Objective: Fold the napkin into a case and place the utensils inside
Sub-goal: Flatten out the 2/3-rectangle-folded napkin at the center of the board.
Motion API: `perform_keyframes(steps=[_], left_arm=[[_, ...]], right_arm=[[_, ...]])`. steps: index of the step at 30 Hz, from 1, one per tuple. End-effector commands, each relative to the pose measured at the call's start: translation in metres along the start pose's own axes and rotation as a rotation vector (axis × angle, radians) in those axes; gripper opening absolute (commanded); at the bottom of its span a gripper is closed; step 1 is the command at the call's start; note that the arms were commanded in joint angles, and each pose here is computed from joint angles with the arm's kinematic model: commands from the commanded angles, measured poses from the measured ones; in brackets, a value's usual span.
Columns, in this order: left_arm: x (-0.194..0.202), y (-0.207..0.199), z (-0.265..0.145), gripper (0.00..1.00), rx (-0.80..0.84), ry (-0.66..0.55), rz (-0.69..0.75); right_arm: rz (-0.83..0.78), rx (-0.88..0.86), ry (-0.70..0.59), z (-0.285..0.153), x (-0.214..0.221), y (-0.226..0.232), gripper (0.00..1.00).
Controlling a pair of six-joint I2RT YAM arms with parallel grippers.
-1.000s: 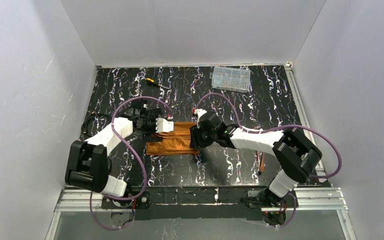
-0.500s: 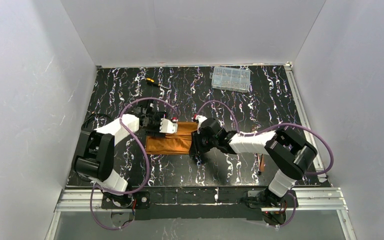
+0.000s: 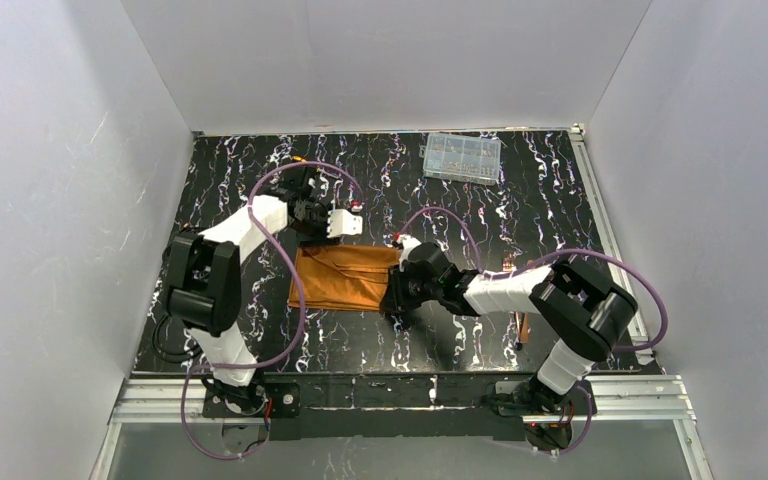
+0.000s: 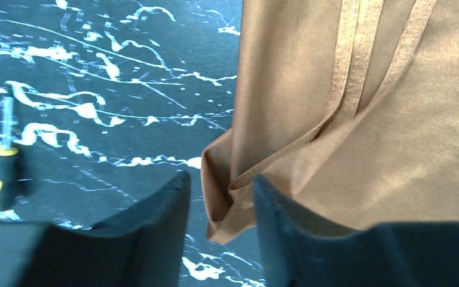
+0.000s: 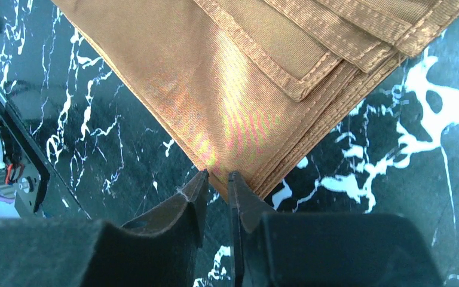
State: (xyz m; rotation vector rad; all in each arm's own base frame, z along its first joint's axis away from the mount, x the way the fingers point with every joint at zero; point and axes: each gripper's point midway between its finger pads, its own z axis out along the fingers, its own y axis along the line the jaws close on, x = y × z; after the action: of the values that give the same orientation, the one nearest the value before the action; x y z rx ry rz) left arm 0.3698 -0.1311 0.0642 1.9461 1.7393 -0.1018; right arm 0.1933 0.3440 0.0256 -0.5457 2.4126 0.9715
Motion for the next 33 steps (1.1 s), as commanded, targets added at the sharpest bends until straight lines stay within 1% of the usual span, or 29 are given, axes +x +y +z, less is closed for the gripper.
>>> perform_keyframes(steps=[1, 2, 3, 7, 9, 11, 13, 18, 20, 24, 25, 29, 33], left_arm=[[-0.005, -0.033, -0.008, 0.59, 0.212, 0.011, -0.061], [-0.003, -0.035, -0.009, 0.91, 0.223, 0.017, -0.055], [-0.002, -0.037, -0.011, 0.97, 0.225, 0.018, -0.037], [-0.007, -0.035, -0.023, 0.98, 0.23, 0.004, -0.016], [-0.015, -0.034, -0.035, 0.98, 0.276, -0.003, -0.034], [-0.018, -0.044, -0.041, 0.98, 0.349, -0.002, -0.051], [-0.014, -0.049, -0.036, 0.98, 0.355, 0.008, -0.02], [-0.005, -0.055, -0.013, 0.98, 0.26, 0.043, 0.147], [-0.003, -0.052, -0.007, 0.98, 0.224, 0.054, 0.193], [-0.008, -0.021, 0.001, 0.98, 0.083, 0.06, 0.193], [-0.01, -0.015, 0.001, 0.97, 0.066, 0.057, 0.181], [-0.008, -0.006, 0.005, 0.76, 0.09, 0.084, 0.117], [0.001, -0.008, 0.013, 0.54, 0.123, 0.122, 0.09]], right_arm=[[0.04, 0.133, 0.172, -0.018, 0.058, -0.035, 0.28], [0.037, 0.134, 0.171, -0.019, 0.058, -0.035, 0.28], [0.036, 0.133, 0.169, -0.019, 0.057, -0.034, 0.28], [0.038, 0.131, 0.175, -0.019, 0.058, -0.034, 0.26], [0.044, 0.132, 0.18, -0.019, 0.061, -0.035, 0.25], [0.043, 0.132, 0.184, -0.02, 0.062, -0.035, 0.24], [0.036, 0.136, 0.184, -0.023, 0.061, -0.035, 0.24], [0.022, 0.142, 0.186, -0.029, 0.059, -0.033, 0.24], [0.023, 0.14, 0.188, -0.03, 0.059, -0.033, 0.24], [0.025, 0.133, 0.194, -0.029, 0.061, -0.032, 0.24], [0.027, 0.132, 0.193, -0.028, 0.06, -0.032, 0.24], [0.032, 0.118, 0.194, -0.025, 0.059, -0.029, 0.24], [0.033, 0.117, 0.201, -0.025, 0.061, -0.029, 0.23]])
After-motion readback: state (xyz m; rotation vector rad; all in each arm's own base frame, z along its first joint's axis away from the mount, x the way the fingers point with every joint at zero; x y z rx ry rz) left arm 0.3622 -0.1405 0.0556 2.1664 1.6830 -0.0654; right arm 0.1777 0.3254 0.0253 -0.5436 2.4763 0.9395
